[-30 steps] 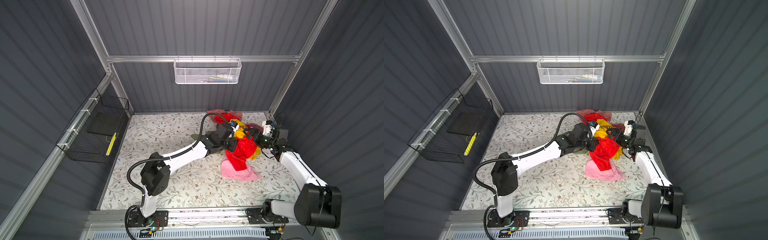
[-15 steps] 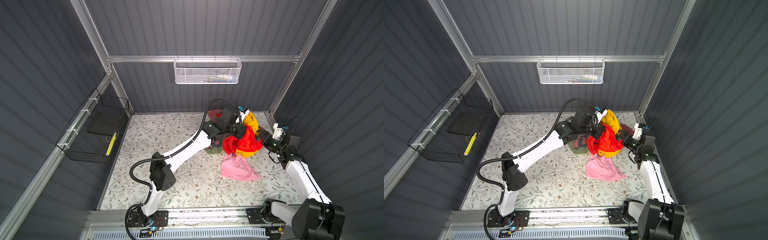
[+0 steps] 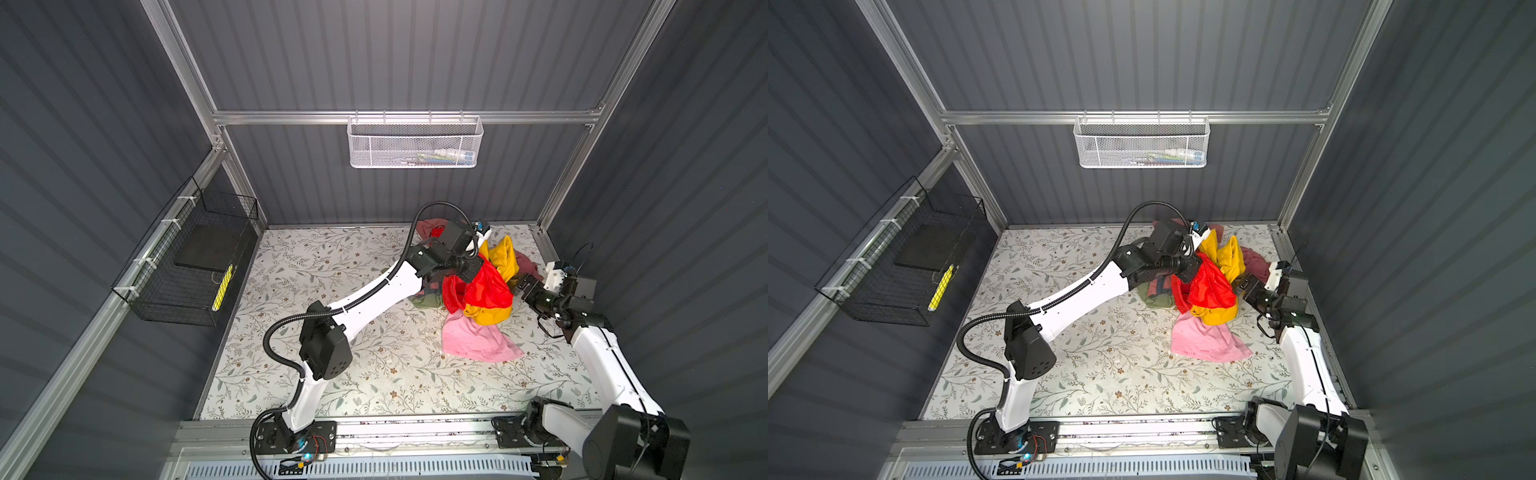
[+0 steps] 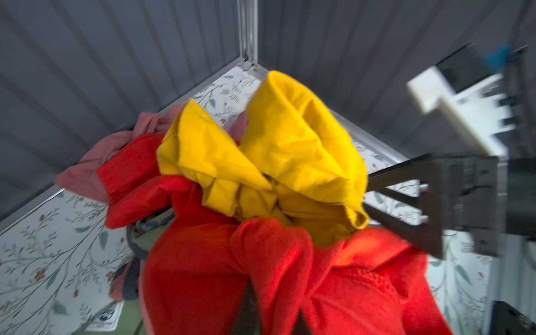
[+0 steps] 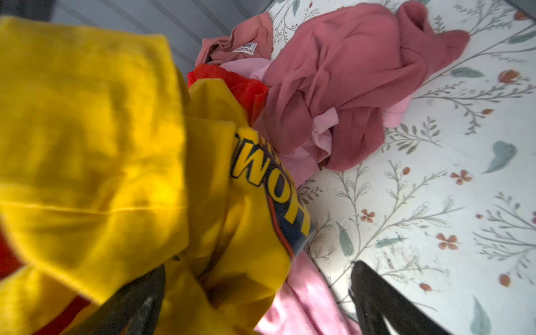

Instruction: Pick out a specific cloth from the pile

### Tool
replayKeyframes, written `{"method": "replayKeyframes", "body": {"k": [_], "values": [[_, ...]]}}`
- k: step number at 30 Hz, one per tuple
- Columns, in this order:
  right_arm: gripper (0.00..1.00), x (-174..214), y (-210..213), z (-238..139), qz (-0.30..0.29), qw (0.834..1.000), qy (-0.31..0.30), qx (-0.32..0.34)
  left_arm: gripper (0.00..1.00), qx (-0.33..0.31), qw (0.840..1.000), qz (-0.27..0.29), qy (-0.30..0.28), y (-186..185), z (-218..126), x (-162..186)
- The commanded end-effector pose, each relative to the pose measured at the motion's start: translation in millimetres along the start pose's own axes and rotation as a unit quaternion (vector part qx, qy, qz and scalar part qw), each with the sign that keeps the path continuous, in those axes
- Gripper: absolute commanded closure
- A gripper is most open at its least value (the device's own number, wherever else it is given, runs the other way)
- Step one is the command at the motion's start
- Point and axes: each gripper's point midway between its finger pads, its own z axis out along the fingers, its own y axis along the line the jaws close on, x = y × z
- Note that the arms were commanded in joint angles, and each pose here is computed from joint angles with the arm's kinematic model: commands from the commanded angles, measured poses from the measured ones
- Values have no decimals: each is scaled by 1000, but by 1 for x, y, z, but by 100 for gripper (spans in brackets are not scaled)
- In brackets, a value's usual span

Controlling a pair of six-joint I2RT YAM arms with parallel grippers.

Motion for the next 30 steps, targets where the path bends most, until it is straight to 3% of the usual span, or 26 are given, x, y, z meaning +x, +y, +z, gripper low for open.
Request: {"method": "replayKeyframes", "body": {"k": [1,6,11,21,30], "values": [[1,5,-14,-4,0,999,4,35,100,-58,998,14,-15,30,-21,-13],[1,0,-9,-11,-15,999,-11,30,100,-50,998,32,11,27,-10,3],[1,5,-9,-10,-17,999,0,27,100,-11,999,22,-35,14,-14,-10],[1,20,-7,11,8,999,33,-13,100,-12,988,21,-154,11,-83,-84],[3,34,-7,30,12,998,53,-26,100,15,978,11,-208,1,-122,-113]]}}
